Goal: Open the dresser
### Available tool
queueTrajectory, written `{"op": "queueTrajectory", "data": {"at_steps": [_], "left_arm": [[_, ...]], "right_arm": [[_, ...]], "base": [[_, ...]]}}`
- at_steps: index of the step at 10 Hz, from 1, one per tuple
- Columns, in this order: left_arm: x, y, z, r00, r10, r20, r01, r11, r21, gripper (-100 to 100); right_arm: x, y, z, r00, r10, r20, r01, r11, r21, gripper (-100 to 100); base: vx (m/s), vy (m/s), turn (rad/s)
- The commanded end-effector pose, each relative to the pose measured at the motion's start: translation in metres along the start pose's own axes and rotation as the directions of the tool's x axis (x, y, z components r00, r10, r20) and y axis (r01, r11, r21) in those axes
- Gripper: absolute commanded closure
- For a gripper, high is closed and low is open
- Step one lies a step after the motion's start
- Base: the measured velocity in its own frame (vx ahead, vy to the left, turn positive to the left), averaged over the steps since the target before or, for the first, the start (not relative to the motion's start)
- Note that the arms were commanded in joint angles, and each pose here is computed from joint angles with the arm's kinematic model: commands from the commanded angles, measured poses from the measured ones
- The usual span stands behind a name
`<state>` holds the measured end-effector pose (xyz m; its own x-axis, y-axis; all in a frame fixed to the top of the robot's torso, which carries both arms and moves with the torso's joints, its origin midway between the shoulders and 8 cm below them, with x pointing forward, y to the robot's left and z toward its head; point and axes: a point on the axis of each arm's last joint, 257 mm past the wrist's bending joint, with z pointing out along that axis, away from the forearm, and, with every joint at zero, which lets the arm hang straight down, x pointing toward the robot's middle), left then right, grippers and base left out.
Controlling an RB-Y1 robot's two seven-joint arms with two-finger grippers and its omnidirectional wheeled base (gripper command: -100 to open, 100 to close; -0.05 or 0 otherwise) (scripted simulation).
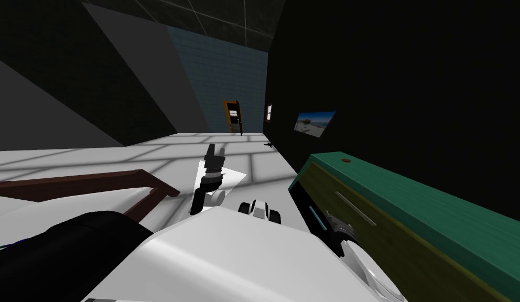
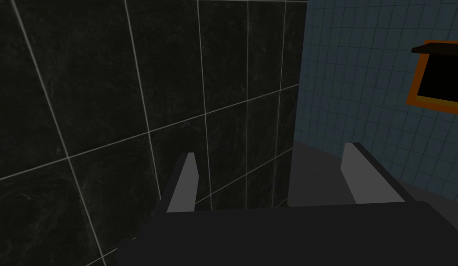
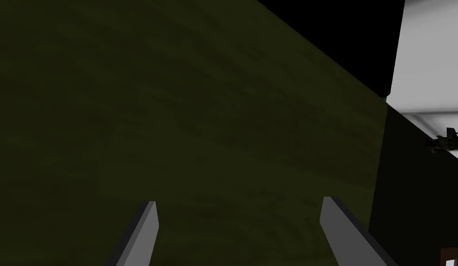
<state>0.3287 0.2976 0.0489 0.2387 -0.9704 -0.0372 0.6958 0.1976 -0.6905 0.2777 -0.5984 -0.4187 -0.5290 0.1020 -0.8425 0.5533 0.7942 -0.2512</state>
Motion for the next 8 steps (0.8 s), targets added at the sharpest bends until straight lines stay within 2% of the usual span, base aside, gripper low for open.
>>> {"op": "queueTrajectory", "data": {"at_steps": [1, 3, 4, 8], "left_arm": [[0.000, 0.000, 0.000, 1.0000, 0.000, 0.000, 0.000, 1.0000, 0.000, 0], [0.000, 0.000, 0.000, 1.0000, 0.000, 0.000, 0.000, 1.0000, 0.000, 0], [0.000, 0.000, 0.000, 1.0000, 0.000, 0.000, 0.000, 1.0000, 0.000, 0], [0.000, 0.000, 0.000, 1.0000, 0.000, 0.000, 0.000, 1.0000, 0.000, 0]], "right_arm": [[0.003, -0.028, 0.002, 0.997, -0.078, -0.008, 0.079, 0.994, 0.071, -100], [0.006, -0.073, 0.006, 0.980, -0.195, -0.029, 0.197, 0.965, 0.173, -100], [0.005, -0.073, 0.006, 0.980, -0.198, -0.028, 0.200, 0.964, 0.174, -100], [-0.004, -0.147, 0.005, 0.919, -0.386, -0.083, 0.391, 0.858, 0.332, -100]], "base": [[0.039, 0.066, 0.024], [0.065, 0.080, 0.059], [0.049, 0.074, 0.014], [0.057, 0.084, 0.031]]}}
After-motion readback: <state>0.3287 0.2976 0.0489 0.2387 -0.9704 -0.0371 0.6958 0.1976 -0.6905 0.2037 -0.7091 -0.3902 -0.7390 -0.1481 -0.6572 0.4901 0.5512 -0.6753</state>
